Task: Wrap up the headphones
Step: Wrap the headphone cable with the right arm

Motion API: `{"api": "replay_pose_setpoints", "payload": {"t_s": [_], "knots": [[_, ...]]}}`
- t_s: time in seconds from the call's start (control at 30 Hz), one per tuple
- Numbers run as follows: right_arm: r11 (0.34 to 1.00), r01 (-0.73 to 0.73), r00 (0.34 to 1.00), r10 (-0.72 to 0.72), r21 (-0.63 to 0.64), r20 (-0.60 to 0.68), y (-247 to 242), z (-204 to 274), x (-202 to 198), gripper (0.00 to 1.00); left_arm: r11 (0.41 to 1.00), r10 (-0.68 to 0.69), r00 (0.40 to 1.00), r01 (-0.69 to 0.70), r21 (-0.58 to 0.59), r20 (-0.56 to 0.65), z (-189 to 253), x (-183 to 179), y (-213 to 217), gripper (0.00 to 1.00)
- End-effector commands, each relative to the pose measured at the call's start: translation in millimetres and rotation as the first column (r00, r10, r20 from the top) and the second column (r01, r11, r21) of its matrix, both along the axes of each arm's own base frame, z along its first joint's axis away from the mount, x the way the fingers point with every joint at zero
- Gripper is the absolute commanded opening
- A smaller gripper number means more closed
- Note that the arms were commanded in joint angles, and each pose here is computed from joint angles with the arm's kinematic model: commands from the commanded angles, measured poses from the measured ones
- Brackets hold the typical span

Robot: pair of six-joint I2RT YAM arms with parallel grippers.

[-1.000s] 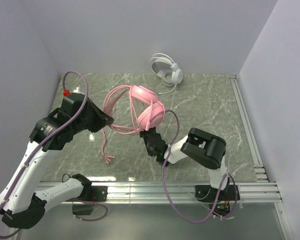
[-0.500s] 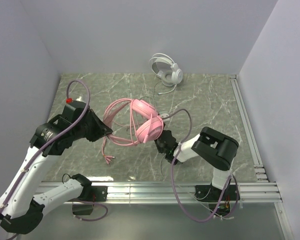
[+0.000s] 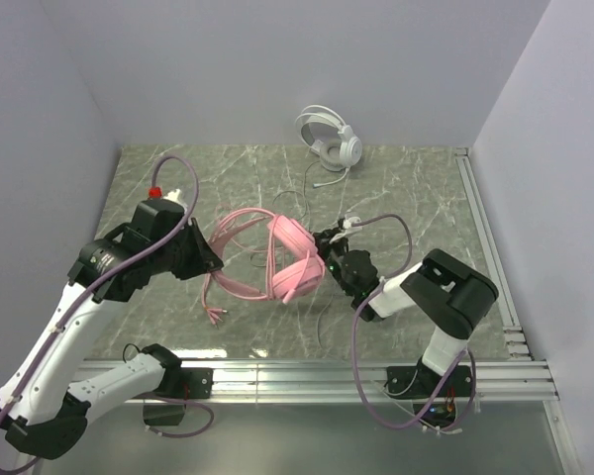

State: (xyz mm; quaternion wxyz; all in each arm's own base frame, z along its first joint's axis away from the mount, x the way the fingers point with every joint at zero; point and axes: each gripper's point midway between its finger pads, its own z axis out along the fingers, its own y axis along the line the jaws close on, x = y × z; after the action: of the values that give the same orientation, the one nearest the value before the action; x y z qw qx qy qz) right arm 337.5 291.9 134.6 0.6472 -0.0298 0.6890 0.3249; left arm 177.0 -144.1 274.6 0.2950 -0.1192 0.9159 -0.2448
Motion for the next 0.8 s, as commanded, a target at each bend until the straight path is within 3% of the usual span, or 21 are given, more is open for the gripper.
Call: {"api": "replay_pose_setpoints", "payload": {"t_s": [0.0,0.17,0.4,0.57,0.77], "knots": [[0.962,-0.064,0.970,-0.003,0.267,0.245,-13.4,97.1,-5.9,0.08,0.978,-0.204,0.976,0.206,-0.024,0.076,15.6,-11.1,-17.4,0.00],[0.967,-0.119,0.967,0.061,0.227,0.248,-12.3,105.5,-9.3,0.02,0.951,-0.310,0.943,0.307,0.042,0.119,5.4,-10.9,-18.8,0.00],[0.967,-0.215,0.953,0.178,0.137,0.243,-9.7,117.4,-12.5,0.02,0.867,-0.498,0.844,0.492,0.084,0.199,-6.9,-15.8,-41.0,0.00],[0.961,-0.272,0.949,0.259,0.055,0.179,-8.4,116.5,-16.3,0.02,0.870,-0.469,0.840,0.386,0.308,0.273,-13.7,6.7,-29.5,0.00],[0.961,-0.272,0.959,0.275,-0.045,0.067,-10.8,119.0,-14.7,0.02,0.846,-0.460,0.803,0.266,0.463,0.379,9.4,33.3,-13.5,0.00]]}}
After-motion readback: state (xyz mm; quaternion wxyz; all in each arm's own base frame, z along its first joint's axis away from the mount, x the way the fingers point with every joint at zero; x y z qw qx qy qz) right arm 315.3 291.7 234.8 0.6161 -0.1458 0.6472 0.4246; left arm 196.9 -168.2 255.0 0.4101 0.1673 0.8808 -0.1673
